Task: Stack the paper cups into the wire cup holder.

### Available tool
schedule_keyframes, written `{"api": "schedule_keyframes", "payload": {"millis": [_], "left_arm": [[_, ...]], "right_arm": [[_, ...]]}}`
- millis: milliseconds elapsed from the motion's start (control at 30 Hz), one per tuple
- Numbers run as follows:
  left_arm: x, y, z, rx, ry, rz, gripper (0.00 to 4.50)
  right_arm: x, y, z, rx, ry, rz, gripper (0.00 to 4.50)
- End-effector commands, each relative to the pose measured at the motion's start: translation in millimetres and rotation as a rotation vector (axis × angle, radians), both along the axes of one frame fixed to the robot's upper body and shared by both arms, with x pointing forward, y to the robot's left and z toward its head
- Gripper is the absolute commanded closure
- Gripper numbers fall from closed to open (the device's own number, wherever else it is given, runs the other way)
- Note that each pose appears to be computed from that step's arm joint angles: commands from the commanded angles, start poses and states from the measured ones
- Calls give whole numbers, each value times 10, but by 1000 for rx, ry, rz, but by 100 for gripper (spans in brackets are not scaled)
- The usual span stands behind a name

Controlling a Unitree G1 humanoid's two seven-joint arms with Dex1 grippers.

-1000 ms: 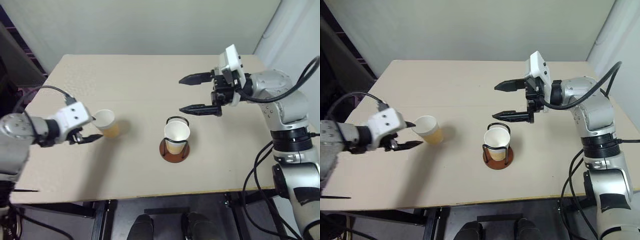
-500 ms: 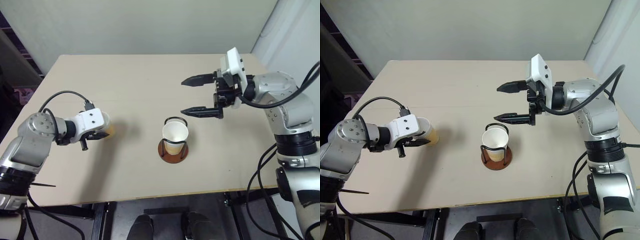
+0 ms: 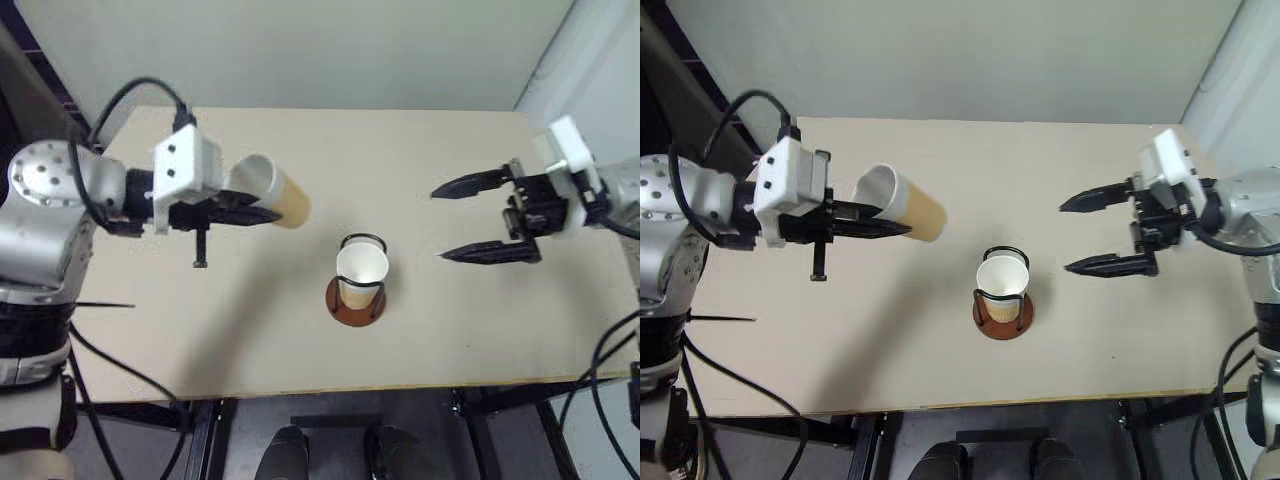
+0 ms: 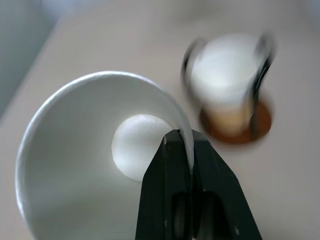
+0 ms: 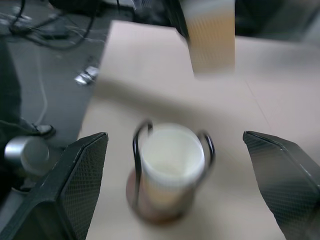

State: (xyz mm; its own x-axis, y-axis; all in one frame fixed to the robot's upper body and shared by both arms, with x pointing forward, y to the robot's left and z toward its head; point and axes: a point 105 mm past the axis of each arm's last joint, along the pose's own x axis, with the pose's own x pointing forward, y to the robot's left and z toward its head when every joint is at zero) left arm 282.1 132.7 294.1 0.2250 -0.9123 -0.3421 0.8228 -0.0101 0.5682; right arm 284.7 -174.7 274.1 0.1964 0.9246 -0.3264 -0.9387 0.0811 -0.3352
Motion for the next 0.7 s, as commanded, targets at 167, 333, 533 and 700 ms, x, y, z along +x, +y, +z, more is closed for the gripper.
{"api": "schedule_keyframes", "payload": {"millis": [167, 333, 533, 700], "left_arm": [[-76, -398, -50, 118, 4, -282, 448], [28, -502, -224, 215, -15, -313, 448], [92, -540, -362, 251, -14, -312, 448], [85, -565, -459, 281, -1, -318, 385]], "right_arm": [[-115, -274, 117, -20, -76, -106, 0], [-162, -245, 101, -17, -88, -123, 0], [-192, -254, 88, -19, -94, -150, 0], [-189, -259, 73, -24, -97, -159, 0]]}}
